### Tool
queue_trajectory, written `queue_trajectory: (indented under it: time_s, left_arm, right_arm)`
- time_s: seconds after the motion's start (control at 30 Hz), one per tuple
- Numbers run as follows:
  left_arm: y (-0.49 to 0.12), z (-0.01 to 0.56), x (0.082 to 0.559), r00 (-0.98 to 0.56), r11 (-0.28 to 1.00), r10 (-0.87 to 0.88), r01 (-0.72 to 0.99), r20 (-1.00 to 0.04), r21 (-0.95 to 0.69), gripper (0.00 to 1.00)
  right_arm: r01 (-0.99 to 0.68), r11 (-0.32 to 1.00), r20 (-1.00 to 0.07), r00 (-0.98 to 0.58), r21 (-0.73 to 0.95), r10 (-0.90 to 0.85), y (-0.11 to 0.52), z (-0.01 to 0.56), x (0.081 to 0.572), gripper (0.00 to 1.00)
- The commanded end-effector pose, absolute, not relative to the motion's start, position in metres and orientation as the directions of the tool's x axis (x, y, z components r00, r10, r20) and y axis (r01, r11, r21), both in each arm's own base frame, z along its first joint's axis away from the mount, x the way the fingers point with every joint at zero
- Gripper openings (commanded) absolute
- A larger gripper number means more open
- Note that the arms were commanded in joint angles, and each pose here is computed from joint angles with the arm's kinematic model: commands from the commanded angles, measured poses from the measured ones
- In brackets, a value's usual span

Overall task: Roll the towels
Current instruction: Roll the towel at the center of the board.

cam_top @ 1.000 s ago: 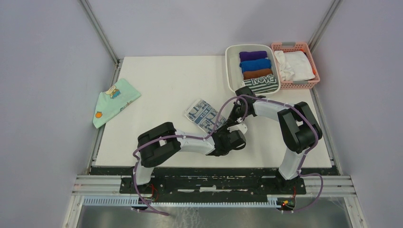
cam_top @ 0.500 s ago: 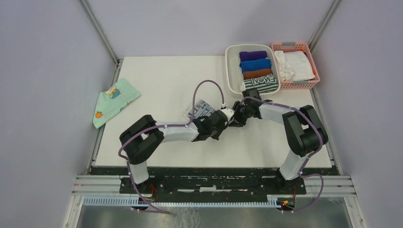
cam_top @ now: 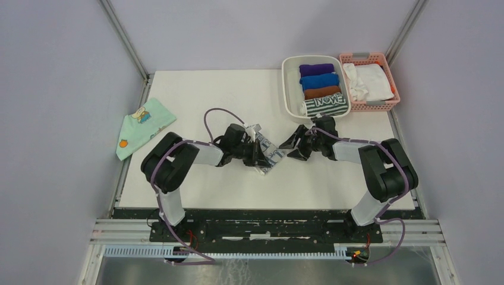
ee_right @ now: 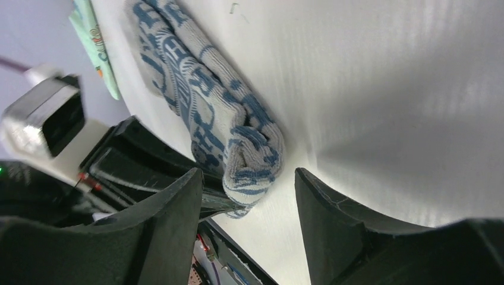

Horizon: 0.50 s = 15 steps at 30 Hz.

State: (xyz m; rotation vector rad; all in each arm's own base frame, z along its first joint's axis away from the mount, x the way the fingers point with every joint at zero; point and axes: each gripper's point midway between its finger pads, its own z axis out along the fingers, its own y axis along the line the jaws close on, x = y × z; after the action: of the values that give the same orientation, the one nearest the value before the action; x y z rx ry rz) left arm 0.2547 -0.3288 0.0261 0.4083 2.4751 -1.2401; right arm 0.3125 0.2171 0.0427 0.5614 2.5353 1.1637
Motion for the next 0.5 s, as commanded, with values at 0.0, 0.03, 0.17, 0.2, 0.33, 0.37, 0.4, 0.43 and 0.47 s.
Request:
queue_trajectory:
  time_s: [0.0,0.03,0.17,0.2,0.33,0.37,0.4,0.43,0.47]
  left_arm:
    - [-0.328,0.029,0.240,-0.982,0.439,0.000,0.167,-0.186,-0.883,0.09]
    - [-0.328,0.029,0.241,-0.988,0.430,-0.019,0.133,-0.156,-0.893,0.09]
    - [-0.324,0.027,0.247,-0.991,0.373,-0.111,0.025,-0.072,-0.927,0.08]
    - [-0.323,0.027,0.249,-0.989,0.360,-0.140,-0.014,-0.040,-0.933,0.07]
    - [-0.318,0.026,0.252,-0.978,0.311,-0.206,-0.090,0.025,-0.946,0.07]
    - [-0.317,0.025,0.252,-0.975,0.303,-0.220,-0.103,0.036,-0.947,0.07]
    - [-0.317,0.026,0.253,-0.972,0.297,-0.230,-0.111,0.042,-0.948,0.06]
    - [-0.316,0.025,0.252,-0.971,0.296,-0.235,-0.118,0.047,-0.948,0.06]
    - [-0.315,0.024,0.252,-0.970,0.297,-0.239,-0.123,0.051,-0.947,0.06]
  right_arm:
    - [0.106,0.509,-0.156,-0.882,0.854,0.445,0.232,0.062,0.326,0.66]
    - [0.109,0.504,-0.149,-0.883,0.857,0.444,0.232,0.060,0.325,0.66]
    - [0.126,0.488,-0.119,-0.890,0.864,0.441,0.234,0.049,0.319,0.67]
    - [0.135,0.486,-0.109,-0.891,0.863,0.441,0.234,0.045,0.317,0.67]
    - [0.156,0.476,-0.082,-0.893,0.865,0.442,0.235,0.032,0.311,0.64]
    - [0.160,0.477,-0.077,-0.895,0.864,0.440,0.235,0.029,0.310,0.64]
    - [0.159,0.477,-0.075,-0.898,0.864,0.434,0.237,0.027,0.309,0.63]
    - [0.158,0.479,-0.074,-0.900,0.864,0.431,0.238,0.025,0.309,0.62]
    - [0.158,0.482,-0.072,-0.902,0.862,0.425,0.239,0.023,0.308,0.61]
